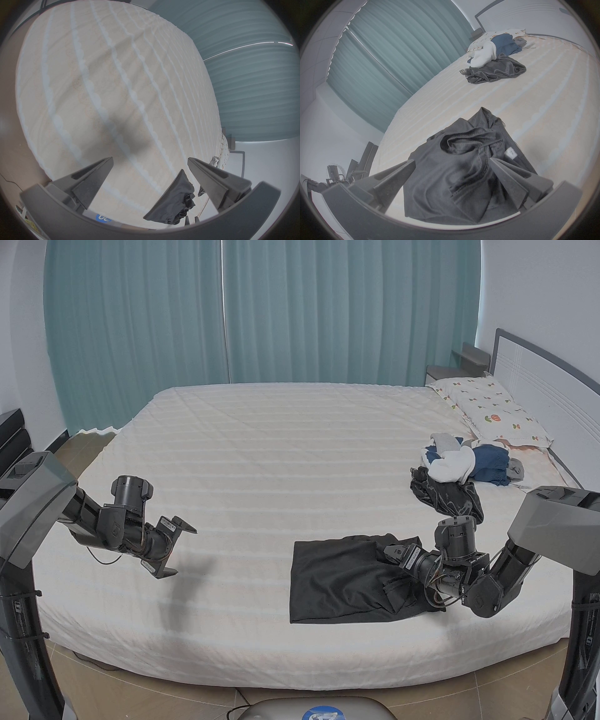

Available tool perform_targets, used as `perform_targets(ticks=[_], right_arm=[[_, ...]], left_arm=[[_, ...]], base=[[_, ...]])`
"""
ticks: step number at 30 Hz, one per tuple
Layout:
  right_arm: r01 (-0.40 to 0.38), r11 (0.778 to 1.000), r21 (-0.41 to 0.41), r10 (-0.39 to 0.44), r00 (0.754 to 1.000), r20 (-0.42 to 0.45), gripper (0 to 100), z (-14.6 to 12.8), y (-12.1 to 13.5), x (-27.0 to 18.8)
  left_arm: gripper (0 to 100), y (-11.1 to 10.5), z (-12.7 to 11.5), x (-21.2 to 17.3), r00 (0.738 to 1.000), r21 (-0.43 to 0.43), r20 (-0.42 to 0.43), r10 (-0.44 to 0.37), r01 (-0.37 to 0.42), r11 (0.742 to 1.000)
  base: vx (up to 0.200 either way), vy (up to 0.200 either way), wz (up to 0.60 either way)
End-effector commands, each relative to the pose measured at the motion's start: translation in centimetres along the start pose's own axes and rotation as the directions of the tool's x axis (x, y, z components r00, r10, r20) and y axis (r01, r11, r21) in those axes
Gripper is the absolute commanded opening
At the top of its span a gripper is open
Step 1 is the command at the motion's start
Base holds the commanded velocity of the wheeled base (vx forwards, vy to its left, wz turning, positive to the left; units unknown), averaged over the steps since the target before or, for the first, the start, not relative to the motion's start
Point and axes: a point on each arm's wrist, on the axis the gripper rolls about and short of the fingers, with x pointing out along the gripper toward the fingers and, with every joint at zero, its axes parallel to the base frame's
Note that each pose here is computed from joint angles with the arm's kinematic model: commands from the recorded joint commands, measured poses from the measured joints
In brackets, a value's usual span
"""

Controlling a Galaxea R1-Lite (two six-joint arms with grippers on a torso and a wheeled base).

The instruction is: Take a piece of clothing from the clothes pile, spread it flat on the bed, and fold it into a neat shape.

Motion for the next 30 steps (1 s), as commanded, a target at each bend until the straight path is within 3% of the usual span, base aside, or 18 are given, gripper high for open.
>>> perform_targets(ticks=[1, 11, 25, 26, 30], right_arm=[[-0.003, 1.000, -0.003, 0.003, 1.000, -0.005, 100, -0.3, 0.1, 0.7], [-0.024, 1.000, -0.004, 0.024, 1.000, -0.009, 100, -0.8, 0.9, 1.7], [0.028, 1.000, -0.006, -0.029, 0.999, -0.045, 100, -1.1, 0.7, 4.2], [0.039, 0.999, -0.006, -0.039, 0.998, -0.046, 0, -1.0, 0.6, 4.2], [0.092, 0.996, -0.004, -0.092, 0.996, -0.019, 0, -0.4, 0.1, 3.9]], left_arm=[[100, 0.2, 0.0, 0.1, 1.000, -0.001, -0.003, 0.005, -0.005, 1.000], [100, 0.2, -0.2, 0.2, 1.000, 0.008, 0.002, 0.011, -0.011, 1.000], [100, 0.2, -0.1, 0.2, 1.000, 0.008, 0.004, 0.011, -0.011, 1.000], [100, 0.2, -0.1, 0.2, 1.000, 0.008, 0.003, 0.012, -0.012, 1.000], [100, 0.2, -0.2, 0.2, 1.000, 0.007, 0.001, 0.013, -0.013, 1.000]], base=[[0.200, 0.000, 0.00], [0.000, 0.000, 0.00], [0.000, 0.000, 0.00], [0.000, 0.000, 0.00], [0.000, 0.000, 0.00]])
